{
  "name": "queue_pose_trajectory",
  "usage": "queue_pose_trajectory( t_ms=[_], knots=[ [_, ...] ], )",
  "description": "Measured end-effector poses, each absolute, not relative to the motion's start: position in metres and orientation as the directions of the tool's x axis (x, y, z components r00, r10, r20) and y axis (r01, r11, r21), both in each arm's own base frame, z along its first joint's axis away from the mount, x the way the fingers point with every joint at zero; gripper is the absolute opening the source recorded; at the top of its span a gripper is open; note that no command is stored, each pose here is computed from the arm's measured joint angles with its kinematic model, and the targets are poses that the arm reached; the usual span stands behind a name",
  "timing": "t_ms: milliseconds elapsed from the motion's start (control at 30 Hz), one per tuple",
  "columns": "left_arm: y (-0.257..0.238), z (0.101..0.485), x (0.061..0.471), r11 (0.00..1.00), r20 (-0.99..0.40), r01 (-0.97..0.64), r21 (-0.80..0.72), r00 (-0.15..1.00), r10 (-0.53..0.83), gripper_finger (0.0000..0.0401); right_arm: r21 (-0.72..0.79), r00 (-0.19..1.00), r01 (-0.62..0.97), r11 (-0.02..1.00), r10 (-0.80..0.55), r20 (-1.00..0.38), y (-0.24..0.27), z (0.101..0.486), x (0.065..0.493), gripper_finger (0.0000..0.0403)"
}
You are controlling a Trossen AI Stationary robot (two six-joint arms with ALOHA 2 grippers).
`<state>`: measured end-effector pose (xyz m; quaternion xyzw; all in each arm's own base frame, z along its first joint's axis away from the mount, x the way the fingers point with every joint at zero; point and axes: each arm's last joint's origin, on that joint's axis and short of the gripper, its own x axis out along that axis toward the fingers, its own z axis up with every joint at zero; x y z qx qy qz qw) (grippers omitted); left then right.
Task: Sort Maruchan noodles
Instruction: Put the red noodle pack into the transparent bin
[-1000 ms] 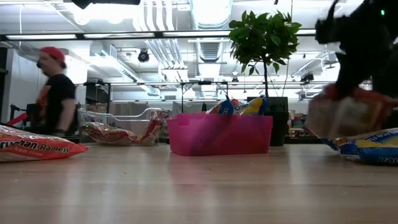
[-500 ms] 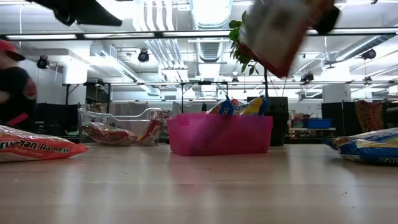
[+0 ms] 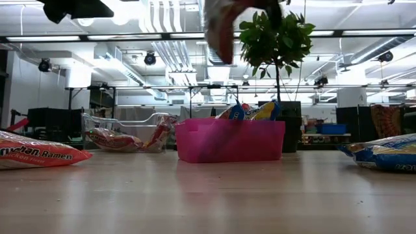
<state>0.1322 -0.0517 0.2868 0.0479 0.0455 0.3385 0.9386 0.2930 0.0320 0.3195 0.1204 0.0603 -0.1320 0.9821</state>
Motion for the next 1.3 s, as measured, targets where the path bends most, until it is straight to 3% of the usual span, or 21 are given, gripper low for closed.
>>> queue_pose_trajectory(
  t_ms=[633, 933, 1300],
  knots=[
    [-0.043, 0.288, 0.119, 0.769, -0.046, -0.628, 0.12, 0.771, 0.636, 0.0, -0.034, 0.845, 0.52, 0.854, -0.52, -0.126, -0.083, 0.324, 0.458, 0.0008],
    [-0.043, 0.289, 0.119, 0.772, -0.045, -0.627, 0.105, 0.772, 0.634, 0.0, -0.082, 0.801, 0.578, 0.812, -0.584, -0.133, -0.135, 0.28, 0.517, 0.0008],
    [-0.045, 0.287, 0.121, 0.796, -0.057, -0.593, 0.117, 0.796, 0.602, 0.0, -0.216, 0.779, 0.584, 0.782, -0.615, -0.123, -0.16, 0.23, 0.565, 0.0008]
  ],
)
